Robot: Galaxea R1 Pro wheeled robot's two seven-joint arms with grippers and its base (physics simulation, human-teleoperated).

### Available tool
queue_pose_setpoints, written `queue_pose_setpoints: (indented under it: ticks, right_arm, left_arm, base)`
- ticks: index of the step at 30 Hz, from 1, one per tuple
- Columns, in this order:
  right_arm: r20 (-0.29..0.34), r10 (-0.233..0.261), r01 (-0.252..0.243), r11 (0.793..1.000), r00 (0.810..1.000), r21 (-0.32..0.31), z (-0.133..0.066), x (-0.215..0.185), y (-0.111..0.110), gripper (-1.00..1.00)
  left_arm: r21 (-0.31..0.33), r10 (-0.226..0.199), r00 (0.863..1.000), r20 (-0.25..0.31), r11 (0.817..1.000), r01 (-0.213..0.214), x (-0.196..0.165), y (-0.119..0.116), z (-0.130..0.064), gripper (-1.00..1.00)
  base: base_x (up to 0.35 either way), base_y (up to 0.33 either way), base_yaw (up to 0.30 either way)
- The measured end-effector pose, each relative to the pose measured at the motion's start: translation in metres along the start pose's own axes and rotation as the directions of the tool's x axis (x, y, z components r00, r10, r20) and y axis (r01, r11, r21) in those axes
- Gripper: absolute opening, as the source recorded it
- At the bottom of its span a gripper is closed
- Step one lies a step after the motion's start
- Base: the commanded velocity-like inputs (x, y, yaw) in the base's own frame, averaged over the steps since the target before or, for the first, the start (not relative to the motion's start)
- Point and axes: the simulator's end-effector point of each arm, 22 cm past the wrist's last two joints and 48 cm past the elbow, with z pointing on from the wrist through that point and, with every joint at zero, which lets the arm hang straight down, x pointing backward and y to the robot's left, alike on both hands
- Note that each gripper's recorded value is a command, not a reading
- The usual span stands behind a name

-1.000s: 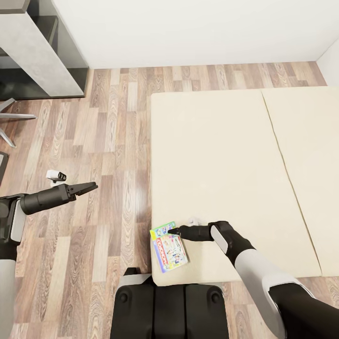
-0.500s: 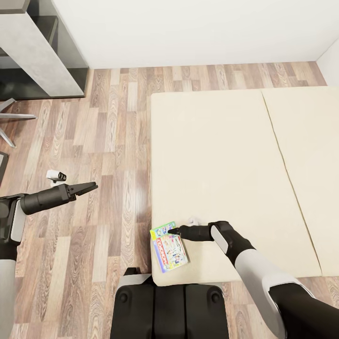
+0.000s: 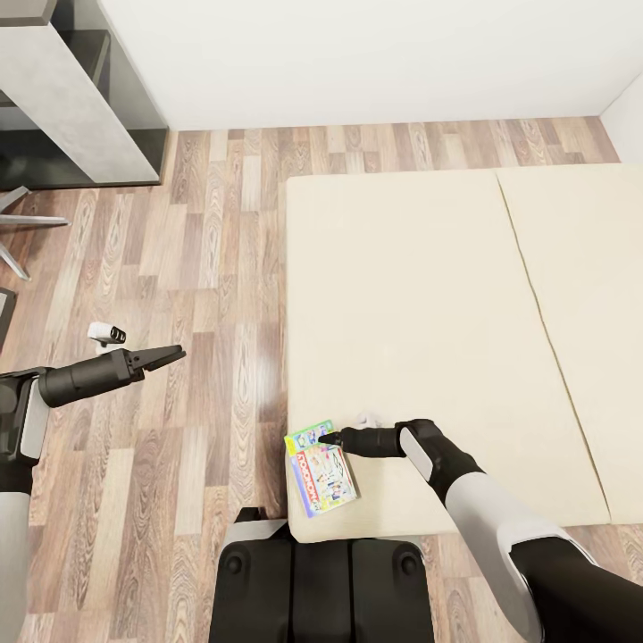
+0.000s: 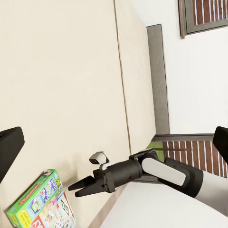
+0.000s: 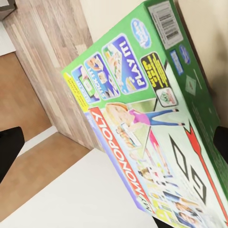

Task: Put all the toys in the child's room - the three board games (two on the bed and one on the table), the two jigsaw puzzles on the table, and the tennis ball on the table - inside the toy box on the table in the child's room.

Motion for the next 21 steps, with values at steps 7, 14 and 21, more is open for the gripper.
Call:
queue_pose_setpoints:
  ticks: [7, 14, 21]
  right_arm:
    - [0.000, 0.000, 0.000, 1.000, 1.000, 0.000, 0.0000, 0.0000, 0.0000, 1.00]
    - [0.001, 0.001, -0.001, 1.000, 1.000, -0.001, -0.0001, -0.0002, 0.0003, 1.00]
    - [0.001, 0.000, 0.000, 1.000, 1.000, -0.001, -0.0001, -0.0003, 0.0002, 1.00]
  left_arm:
    - [0.000, 0.000, 1.000, 0.000, 1.000, 0.000, 0.0001, 0.0000, 0.0000, 1.00]
    - [0.000, 0.000, 1.000, 0.000, 1.000, 0.000, 0.0000, -0.0001, 0.0000, 1.00]
    - [0.001, 0.000, 1.000, 0.001, 1.000, 0.000, -0.0001, -0.0003, -0.0003, 1.00]
  base:
    - [0.000, 0.008, 0.000]
    - [0.000, 0.107, 0.000]
    - [0.000, 0.030, 0.000]
